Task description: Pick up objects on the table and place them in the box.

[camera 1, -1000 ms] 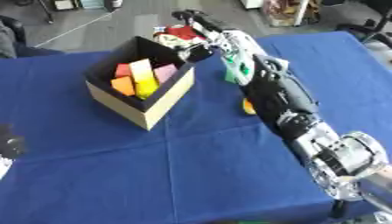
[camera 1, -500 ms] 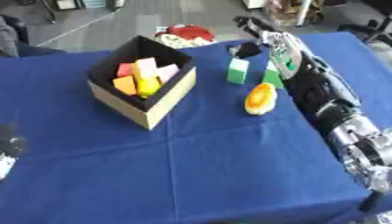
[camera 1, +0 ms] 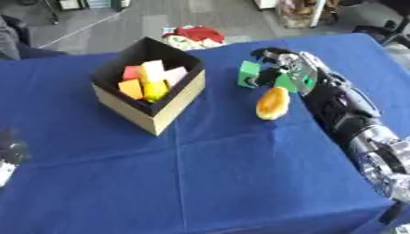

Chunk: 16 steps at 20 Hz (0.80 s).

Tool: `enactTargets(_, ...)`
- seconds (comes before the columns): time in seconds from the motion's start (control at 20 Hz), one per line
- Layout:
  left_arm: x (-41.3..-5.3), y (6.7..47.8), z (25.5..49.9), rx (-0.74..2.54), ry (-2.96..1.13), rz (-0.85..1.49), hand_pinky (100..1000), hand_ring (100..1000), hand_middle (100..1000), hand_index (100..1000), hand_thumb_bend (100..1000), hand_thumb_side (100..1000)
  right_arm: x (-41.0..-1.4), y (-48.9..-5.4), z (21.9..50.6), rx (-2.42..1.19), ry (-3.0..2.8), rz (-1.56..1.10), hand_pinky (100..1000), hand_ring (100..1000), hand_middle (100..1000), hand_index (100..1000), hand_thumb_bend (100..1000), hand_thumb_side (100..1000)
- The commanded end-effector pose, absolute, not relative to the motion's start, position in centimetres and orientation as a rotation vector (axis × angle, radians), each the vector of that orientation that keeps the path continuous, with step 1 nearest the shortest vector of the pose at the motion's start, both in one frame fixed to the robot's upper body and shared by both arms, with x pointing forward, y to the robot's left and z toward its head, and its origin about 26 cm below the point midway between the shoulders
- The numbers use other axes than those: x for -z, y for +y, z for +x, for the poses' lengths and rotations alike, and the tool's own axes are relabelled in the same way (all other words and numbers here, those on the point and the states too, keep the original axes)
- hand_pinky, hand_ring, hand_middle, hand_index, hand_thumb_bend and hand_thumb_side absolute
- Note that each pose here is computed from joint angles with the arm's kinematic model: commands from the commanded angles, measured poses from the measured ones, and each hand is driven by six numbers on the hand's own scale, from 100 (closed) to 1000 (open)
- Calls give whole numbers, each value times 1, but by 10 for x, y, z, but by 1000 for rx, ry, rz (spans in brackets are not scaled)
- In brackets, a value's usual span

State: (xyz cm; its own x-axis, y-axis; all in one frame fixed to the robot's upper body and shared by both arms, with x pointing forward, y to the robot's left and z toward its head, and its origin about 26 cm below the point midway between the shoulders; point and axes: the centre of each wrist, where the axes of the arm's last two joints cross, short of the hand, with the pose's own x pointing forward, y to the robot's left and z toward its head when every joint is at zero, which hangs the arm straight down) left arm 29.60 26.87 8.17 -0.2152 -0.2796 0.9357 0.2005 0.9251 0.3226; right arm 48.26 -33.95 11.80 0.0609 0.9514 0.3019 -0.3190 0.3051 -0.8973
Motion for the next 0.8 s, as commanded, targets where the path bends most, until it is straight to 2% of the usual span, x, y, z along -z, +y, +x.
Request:
enactTargets(0.05, -87, 272, 296, 452, -1747, 77, 781, 631, 640, 832, 486, 576, -135, -346, 485, -1102, -1110, -822, 961, 904, 834, 952, 388, 284)
enactTargets(0.3, -87, 271, 296, 452, -1748, 73, 781, 631, 640, 833, 483, 577, -125, -339, 484, -1133, -1086, -804, 936, 867, 776, 881, 362, 267)
enactTargets(0.6, -86, 271, 296, 449, -1747, 70, 782, 631, 640, 832, 480, 579, -122, -328, 486, -1123, -1144, -816, 883, 770, 562, 666, 269, 179)
enactTargets(0.8, -86, 271, 296, 449, -1747, 71, 783, 631, 640, 833, 479, 579, -140, -320, 489, -1091, -1278, -867, 866, 735, 511, 621, 215, 129)
